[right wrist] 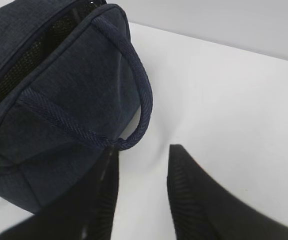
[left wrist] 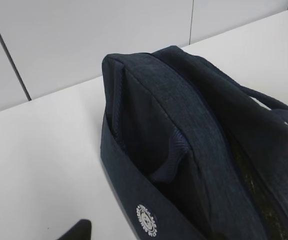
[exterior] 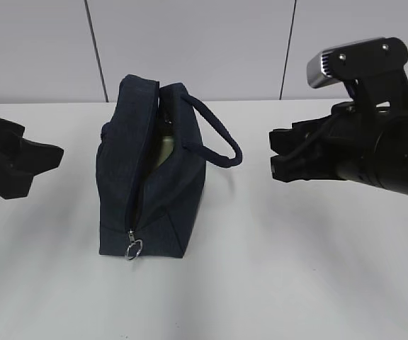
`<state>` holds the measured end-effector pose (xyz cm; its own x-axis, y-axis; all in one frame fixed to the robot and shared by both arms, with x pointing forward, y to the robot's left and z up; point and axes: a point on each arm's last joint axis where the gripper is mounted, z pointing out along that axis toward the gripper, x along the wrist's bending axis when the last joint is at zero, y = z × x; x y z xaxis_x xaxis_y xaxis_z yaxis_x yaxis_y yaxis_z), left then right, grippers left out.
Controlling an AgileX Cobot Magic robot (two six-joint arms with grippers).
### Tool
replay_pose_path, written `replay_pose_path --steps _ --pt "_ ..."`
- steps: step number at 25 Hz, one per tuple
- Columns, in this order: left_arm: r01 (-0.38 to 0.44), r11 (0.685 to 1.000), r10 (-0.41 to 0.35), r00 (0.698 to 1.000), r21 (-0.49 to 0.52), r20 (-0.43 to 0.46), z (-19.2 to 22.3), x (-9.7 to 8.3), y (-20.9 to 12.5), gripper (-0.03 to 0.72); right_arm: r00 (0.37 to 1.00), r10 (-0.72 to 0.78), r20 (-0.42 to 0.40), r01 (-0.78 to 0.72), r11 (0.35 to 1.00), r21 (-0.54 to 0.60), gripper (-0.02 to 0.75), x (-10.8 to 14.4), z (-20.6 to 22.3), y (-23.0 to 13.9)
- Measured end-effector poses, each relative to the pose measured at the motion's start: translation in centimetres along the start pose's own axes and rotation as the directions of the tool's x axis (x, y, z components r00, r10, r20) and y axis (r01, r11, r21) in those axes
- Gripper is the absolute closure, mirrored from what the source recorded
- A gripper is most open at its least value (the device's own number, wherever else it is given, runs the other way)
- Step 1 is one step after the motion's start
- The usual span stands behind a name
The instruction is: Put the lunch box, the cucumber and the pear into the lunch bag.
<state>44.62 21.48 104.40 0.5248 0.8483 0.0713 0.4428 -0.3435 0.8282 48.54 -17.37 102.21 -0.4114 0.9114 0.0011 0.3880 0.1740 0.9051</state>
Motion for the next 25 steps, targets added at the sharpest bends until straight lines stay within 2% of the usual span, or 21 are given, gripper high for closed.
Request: replay_pose_path --steps 3,5,9,11,13,19,25 --pt "-0.001 1.0 0.001 1.0 -0.008 -0.001 -0.2 0.0 0.1 0.279 0.997 -0.074 -0.007 0.074 0.997 -0.012 0.475 0.2 0.2 -0.6" --pt "-0.017 1.0 0.017 1.0 -0.01 -0.001 -0.3 0.0 0.1 0.282 0.993 -0.119 -0.027 0.117 0.991 -0.064 0.475 0.8 0.2 -1.3" --pt "-0.06 0.998 0.061 0.998 -0.024 0.015 -0.2 -0.7 0.3 0.283 0.961 -0.19 -0.2 0.164 0.976 -0.141 0.475 3.5 0.4 -4.4" --pt "-0.078 0.996 0.079 0.997 -0.043 0.02 -0.1 -1.2 0.4 0.284 0.931 -0.212 -0.296 0.178 0.974 -0.137 0.475 4.6 1.1 -5.8" --pt "-0.09 0.994 0.092 0.995 -0.053 0.024 0.0 -1.6 0.2 0.284 0.915 -0.199 -0.352 0.168 0.979 -0.118 0.465 5.3 2.2 -7.1" --pt "-0.105 0.994 0.106 0.994 -0.032 0.032 0.4 -2.4 -1.4 0.285 0.88 -0.137 -0.454 0.143 0.99 -0.022 0.349 6.4 4.3 -10.7" --pt "-0.099 0.994 0.099 0.995 -0.048 0.004 0.5 -2.2 -1.7 0.285 0.832 -0.16 -0.531 0.171 0.985 -0.029 0.326 9.0 6.0 -11.2"
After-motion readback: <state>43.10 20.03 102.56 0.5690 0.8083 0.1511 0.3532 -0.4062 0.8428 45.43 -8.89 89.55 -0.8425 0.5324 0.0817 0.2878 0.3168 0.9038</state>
